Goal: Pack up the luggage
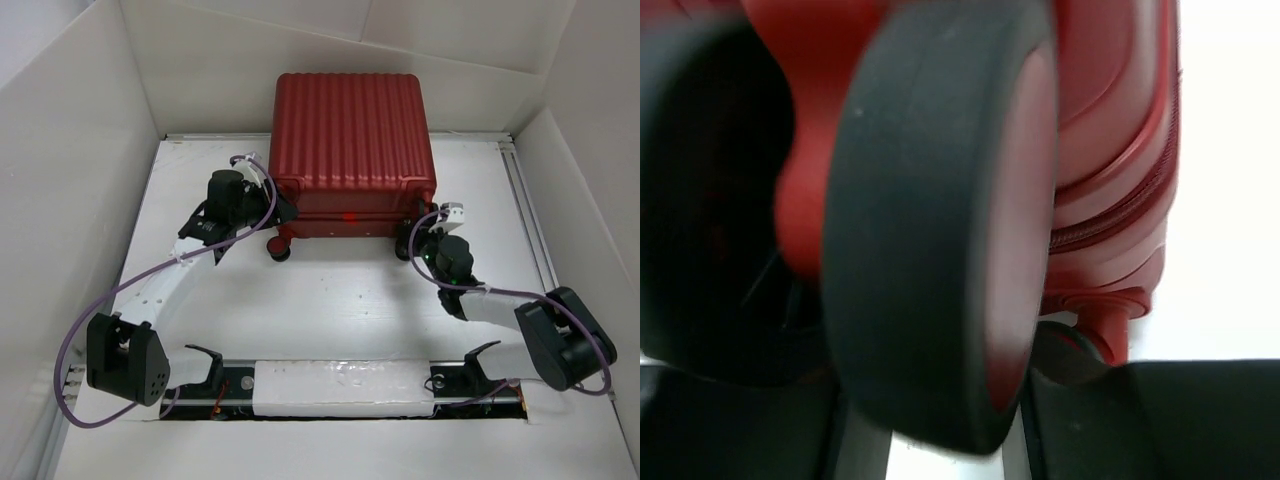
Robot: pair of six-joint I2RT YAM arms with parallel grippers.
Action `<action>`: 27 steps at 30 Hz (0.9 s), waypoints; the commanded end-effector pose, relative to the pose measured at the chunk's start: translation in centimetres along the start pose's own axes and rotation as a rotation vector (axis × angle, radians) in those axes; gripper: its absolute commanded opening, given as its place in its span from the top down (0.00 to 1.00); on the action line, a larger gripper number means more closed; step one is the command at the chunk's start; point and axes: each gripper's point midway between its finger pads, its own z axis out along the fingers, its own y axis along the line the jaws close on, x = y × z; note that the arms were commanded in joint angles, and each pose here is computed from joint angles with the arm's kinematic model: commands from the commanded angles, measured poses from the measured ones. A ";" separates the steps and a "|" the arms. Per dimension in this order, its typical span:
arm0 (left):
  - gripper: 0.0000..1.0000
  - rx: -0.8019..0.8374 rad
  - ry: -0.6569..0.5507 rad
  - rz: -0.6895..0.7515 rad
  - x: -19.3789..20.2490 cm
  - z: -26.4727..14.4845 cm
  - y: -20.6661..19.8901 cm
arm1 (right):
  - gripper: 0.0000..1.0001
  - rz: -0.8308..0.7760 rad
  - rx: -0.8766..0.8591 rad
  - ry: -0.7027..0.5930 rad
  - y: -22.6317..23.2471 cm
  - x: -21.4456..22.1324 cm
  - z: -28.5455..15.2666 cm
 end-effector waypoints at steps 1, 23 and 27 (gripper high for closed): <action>1.00 0.164 -0.058 0.065 -1.7 -2.2 -4.0 | 0.59 0.030 -0.058 -0.140 1.9 -4.3 1.6; 1.00 0.193 -0.051 0.062 -1.3 -2.1 -4.3 | 1.00 0.084 0.039 -0.229 0.2 -3.5 -1.8; 1.00 0.193 -0.051 0.062 -1.3 -2.1 -4.3 | 0.73 0.085 0.088 -0.190 -0.6 -3.0 -2.8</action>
